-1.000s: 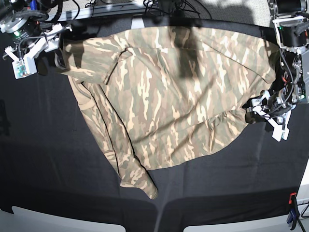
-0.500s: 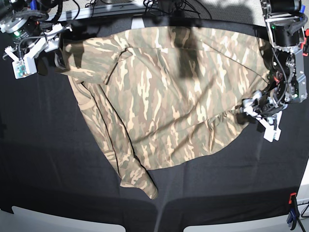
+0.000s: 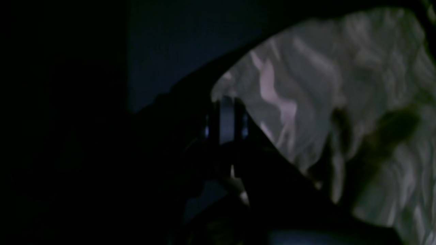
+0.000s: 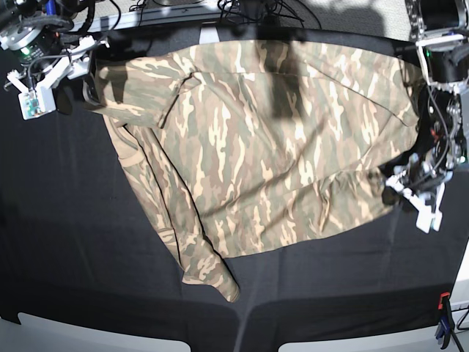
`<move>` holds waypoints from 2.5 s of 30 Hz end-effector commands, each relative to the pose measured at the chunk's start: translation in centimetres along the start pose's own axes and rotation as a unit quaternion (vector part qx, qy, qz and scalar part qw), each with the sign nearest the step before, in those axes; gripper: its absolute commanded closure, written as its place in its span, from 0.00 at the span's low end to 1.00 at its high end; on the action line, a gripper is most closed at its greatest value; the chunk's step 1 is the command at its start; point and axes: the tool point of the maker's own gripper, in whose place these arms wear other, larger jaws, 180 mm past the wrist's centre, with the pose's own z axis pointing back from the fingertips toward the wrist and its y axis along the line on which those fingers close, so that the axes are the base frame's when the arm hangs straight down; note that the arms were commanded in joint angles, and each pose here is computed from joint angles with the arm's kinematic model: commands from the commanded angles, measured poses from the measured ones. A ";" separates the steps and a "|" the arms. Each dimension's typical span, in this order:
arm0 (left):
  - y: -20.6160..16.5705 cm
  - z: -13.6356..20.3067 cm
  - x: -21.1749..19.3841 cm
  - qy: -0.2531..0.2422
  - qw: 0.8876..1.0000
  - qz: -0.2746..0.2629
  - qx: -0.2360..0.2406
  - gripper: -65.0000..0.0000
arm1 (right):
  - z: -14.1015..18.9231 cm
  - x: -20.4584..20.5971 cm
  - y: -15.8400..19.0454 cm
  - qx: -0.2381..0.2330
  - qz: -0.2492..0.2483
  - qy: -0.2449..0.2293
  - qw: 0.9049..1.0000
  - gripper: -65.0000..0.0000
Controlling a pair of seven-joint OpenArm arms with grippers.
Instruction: Layout the t-shirt on the table in an organized manner, then fold the t-shirt properly
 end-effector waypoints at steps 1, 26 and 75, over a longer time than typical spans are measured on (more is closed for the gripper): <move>0.1 0.4 3.7 -0.050 0.999 -0.010 -0.002 1.00 | 0.3 1.0 0.0 0.000 0.008 -0.019 1.000 0.51; -1.3 -6.3 12.0 -0.062 0.948 -0.289 0.122 1.00 | 0.3 1.3 0.1 0.000 0.005 -0.029 1.000 0.51; 10.2 -2.7 15.7 0.005 0.925 -0.240 0.294 0.72 | 0.0 6.6 -0.1 0.012 -0.002 -0.135 0.991 0.51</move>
